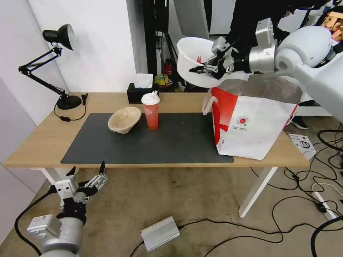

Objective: Pick up the trash from the table and place it into the takeout bag.

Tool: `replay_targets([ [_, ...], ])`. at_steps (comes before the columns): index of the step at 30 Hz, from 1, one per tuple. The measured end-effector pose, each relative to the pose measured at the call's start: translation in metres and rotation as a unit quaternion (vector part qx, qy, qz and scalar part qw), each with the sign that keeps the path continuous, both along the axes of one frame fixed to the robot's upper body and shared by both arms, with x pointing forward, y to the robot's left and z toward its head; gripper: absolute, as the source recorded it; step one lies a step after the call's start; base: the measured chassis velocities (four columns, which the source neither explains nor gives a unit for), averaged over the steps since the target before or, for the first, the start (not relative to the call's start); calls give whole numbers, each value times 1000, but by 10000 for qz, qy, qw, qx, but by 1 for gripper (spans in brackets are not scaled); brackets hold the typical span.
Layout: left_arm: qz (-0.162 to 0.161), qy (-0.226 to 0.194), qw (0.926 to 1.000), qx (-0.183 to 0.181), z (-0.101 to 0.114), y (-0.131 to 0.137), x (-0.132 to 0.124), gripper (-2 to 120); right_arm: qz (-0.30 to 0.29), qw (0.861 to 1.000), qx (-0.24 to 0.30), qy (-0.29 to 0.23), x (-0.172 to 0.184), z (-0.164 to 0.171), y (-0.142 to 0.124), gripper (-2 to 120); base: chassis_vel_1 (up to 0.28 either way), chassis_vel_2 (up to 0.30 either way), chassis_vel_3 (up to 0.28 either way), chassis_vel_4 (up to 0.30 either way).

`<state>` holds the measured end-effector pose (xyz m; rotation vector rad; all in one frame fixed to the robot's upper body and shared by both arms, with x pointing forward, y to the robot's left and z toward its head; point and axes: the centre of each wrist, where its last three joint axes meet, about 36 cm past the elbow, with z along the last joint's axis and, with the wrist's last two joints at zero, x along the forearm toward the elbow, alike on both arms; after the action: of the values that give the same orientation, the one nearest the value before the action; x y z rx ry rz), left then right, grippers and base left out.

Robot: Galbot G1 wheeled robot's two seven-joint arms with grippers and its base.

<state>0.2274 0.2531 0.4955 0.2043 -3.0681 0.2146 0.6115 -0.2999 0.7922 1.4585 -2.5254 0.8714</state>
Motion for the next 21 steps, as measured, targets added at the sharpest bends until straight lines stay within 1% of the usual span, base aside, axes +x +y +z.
replay_targets([
  [6,24,-18,10000,24,0,1,0,100,-148,9999,-21,-52,4,3,-16,0,0,0,0,0],
  [9,10,-54,10000,61,3,3,0,100,-268,9996,-42,-61,5,2,-31,0,0,0,0,0],
  [12,-2,-57,10000,67,3,3,0,100,-335,9994,-40,-44,6,-1,-39,0,0,0,0,0],
  [15,-12,-55,10000,63,3,4,0,100,-503,9987,-29,-48,6,-3,-56,0,0,0,0,0],
  [16,-12,-55,10000,63,3,4,0,100,-503,9987,-29,-48,6,-3,-56,0,0,0,0,0],
  [20,-30,-51,10000,75,3,4,0,100,-666,9978,-2,-35,4,-7,-76,0,0,0,0,0],
  [21,-30,-51,10000,75,3,4,0,100,-666,9978,-2,-35,4,-7,-76,0,0,0,0,0],
])
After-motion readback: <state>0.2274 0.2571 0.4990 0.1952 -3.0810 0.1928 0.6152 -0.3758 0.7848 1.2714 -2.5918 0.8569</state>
